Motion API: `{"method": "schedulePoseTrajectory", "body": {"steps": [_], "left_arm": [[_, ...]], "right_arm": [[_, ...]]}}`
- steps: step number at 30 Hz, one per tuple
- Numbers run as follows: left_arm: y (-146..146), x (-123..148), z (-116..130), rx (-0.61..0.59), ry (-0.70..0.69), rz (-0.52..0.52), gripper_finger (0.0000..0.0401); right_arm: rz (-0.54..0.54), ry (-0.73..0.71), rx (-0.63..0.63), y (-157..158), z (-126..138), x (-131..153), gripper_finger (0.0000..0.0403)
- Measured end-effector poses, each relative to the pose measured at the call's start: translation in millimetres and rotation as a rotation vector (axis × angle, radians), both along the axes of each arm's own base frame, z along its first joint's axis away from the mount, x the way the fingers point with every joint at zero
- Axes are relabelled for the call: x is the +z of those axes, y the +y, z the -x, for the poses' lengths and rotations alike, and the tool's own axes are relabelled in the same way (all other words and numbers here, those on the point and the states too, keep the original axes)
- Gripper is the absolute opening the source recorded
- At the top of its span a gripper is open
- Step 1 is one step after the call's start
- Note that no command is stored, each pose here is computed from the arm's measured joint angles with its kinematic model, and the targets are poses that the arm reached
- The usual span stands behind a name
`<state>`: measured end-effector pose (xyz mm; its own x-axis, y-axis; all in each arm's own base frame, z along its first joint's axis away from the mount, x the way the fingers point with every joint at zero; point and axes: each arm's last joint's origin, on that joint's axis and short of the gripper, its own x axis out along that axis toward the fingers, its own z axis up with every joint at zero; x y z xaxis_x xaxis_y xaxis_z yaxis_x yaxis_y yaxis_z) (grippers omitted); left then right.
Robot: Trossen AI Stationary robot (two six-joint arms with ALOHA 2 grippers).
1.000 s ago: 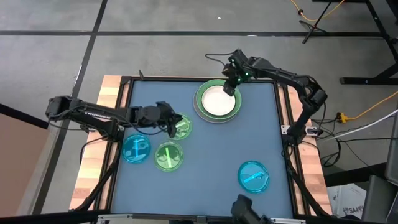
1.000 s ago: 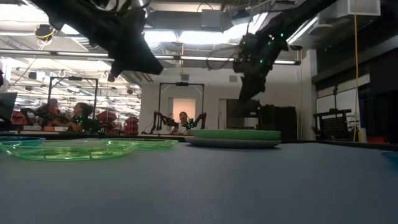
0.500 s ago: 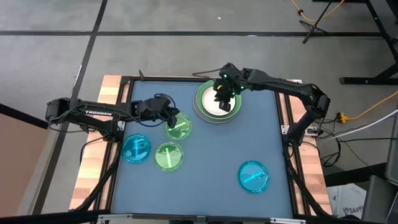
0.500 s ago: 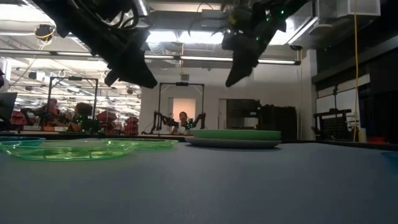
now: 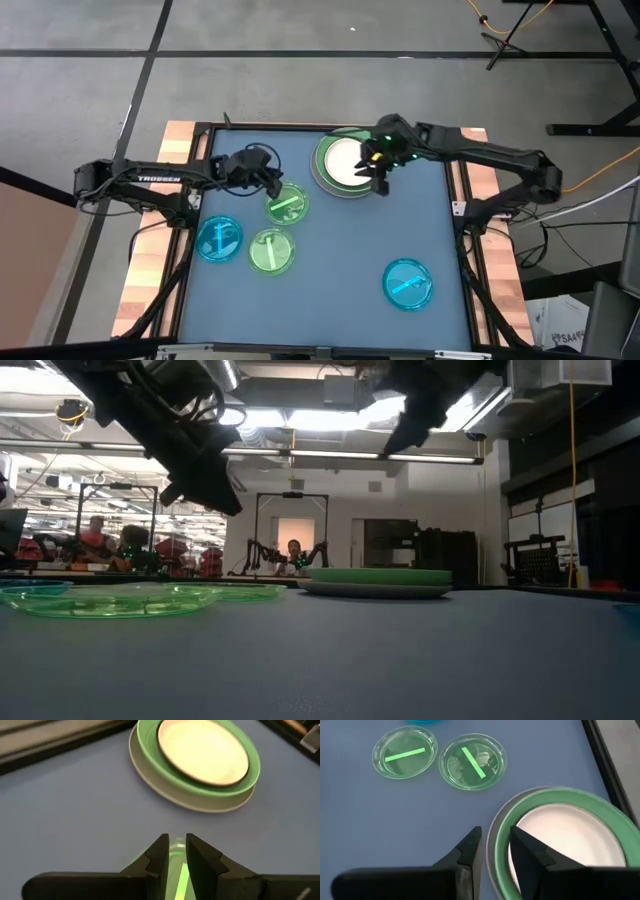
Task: Stack plastic plates
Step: Stack the small green plate on the medium white plate
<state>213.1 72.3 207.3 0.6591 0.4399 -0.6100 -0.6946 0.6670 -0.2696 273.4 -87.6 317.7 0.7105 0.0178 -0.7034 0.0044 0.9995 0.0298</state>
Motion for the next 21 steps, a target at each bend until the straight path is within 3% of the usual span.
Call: {"method": "schedulePoseTrajectory", "body": {"steps": [12,21], "left_arm": [[9,-16,21,0.086,0.200,0.117,0.0059],[12,-19,27,0.161,0.215,0.191,0.0059]], "right_arm": [[-0.074,-0.158,-0.104,27,75,-44,0.0090],[-0.113,-0.271,-0.121,33,90,-78,0.0090]]}}
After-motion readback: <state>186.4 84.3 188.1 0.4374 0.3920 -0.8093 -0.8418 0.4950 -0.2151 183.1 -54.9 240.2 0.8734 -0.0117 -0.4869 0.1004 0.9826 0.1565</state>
